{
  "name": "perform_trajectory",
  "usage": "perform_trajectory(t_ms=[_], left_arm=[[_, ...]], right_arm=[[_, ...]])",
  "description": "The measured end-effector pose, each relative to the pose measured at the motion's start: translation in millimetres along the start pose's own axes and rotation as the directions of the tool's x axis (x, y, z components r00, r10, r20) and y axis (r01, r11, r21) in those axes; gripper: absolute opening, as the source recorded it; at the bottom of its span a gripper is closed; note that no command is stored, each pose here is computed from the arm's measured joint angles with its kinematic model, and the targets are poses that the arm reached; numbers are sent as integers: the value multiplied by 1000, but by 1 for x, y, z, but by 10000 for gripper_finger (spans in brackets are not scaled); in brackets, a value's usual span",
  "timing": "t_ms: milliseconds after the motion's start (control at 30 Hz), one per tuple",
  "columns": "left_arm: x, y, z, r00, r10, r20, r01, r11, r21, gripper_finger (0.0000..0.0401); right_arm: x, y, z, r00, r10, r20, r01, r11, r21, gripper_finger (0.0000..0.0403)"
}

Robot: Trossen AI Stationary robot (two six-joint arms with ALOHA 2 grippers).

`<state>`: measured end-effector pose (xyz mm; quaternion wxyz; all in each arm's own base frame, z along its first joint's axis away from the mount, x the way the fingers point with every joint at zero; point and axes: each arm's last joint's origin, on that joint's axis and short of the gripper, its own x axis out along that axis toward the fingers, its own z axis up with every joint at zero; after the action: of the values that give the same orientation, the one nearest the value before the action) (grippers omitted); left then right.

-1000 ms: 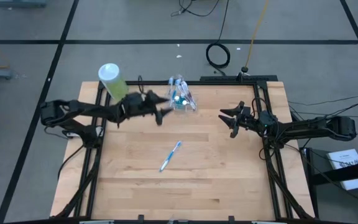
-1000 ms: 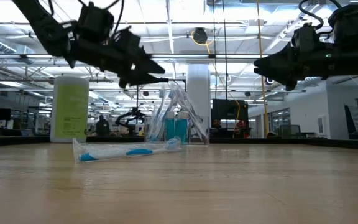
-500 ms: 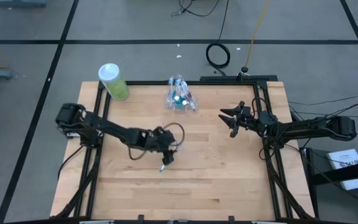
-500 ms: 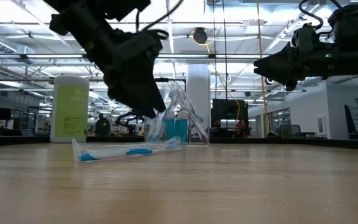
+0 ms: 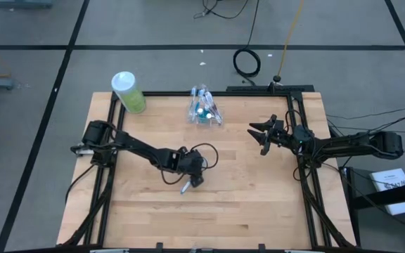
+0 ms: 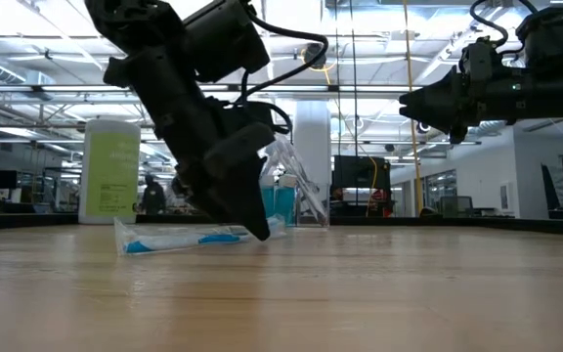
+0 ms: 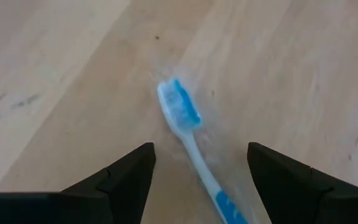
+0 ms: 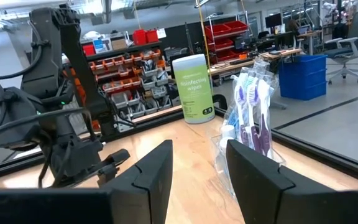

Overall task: Pick & Place toothbrushing station
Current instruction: Put the blue toothbrush into the transparent organizer

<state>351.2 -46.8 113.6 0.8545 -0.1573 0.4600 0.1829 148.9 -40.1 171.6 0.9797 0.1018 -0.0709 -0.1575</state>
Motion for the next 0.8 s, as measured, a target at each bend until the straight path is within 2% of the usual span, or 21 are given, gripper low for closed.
perform_trajectory(t_ms=[167,267,400,700,800], left_arm=[[3,3,-1,1000,20,-7,-20,1000,-9,268],[4,3,-2,1000,14,-20,-14,1000,-5,250],[4,4,-3,999,16,-32,-16,1000,9,193],[6,12,-1,998,15,-63,-18,999,-37,27],[7,14,0,997,-2,-80,-2,999,-46,13]], right_arm=[[0,0,0,1000,0,1,0,1000,0,141],[0,0,0,1000,0,1,0,1000,0,141],[0,0,0,1000,0,1,0,1000,0,141],[0,0,0,1000,0,0,0,1000,0,141],[0,0,0,1000,1,1,-1,1000,0,141]])
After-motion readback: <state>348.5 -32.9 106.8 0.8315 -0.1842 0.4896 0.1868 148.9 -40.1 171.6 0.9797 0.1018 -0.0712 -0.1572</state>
